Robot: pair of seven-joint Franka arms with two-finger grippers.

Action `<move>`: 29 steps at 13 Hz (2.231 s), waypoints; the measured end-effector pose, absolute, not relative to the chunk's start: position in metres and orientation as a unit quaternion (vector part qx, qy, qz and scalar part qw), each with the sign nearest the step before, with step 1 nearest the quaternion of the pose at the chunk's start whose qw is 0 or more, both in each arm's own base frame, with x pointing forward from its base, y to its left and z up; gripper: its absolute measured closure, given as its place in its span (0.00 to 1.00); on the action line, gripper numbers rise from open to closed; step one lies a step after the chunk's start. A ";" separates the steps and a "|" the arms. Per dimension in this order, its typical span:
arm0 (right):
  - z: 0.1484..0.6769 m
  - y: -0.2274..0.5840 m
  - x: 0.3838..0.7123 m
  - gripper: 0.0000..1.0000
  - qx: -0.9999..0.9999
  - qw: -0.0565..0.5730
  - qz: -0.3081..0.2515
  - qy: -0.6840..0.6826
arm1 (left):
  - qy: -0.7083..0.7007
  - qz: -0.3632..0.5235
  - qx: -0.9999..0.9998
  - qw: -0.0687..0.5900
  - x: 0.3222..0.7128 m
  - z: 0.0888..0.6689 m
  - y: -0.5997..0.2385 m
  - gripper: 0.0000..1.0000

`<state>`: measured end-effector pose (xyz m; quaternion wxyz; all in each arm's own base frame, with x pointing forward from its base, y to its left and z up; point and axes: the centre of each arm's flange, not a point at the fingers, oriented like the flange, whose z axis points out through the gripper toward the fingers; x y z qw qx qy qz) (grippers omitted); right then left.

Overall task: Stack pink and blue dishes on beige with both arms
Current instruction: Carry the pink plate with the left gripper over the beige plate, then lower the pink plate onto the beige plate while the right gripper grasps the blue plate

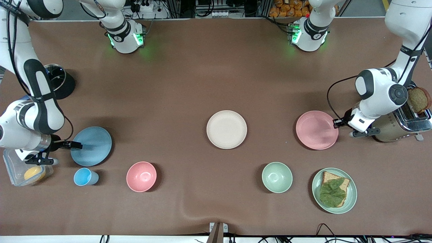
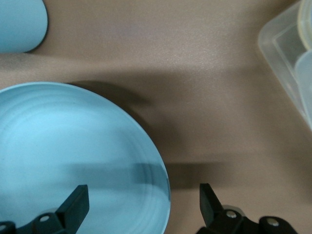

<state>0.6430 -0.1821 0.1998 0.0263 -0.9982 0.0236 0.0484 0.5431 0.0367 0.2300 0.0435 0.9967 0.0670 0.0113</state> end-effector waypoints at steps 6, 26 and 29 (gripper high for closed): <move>0.180 -0.185 0.646 0.31 -0.999 0.023 0.038 0.023 | 0.076 0.029 0.996 0.045 0.555 0.358 -0.118 0.95; 0.337 -0.153 0.657 0.95 -0.997 0.052 0.061 -0.017 | 0.092 -0.018 0.988 0.120 0.497 0.261 -0.335 0.95; 0.367 -0.130 0.652 0.95 -0.993 0.096 0.061 -0.013 | 0.096 -0.014 0.988 0.118 0.504 0.246 -0.340 0.95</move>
